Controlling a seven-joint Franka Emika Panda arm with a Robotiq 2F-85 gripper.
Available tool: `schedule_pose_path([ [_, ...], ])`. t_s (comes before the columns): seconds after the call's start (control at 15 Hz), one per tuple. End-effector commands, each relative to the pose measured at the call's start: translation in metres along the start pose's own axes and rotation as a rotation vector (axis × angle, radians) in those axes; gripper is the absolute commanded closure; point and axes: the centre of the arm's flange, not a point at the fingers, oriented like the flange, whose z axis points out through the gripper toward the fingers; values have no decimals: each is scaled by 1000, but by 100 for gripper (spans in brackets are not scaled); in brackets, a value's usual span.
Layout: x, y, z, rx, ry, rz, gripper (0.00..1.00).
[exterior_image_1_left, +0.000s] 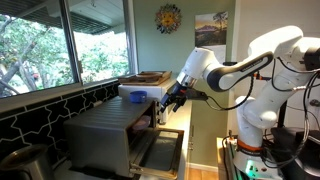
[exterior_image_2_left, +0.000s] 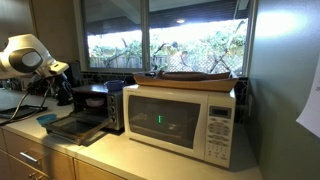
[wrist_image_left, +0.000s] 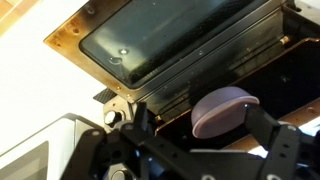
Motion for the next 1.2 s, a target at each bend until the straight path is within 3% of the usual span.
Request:
schedule_pose_path([
  [0.0,-3,17,-36,4,31,-79,0],
  [0.67,-3,17,-90,53,61,-337,0],
  [1.13,1,11,-91,67,96,-322,0],
])
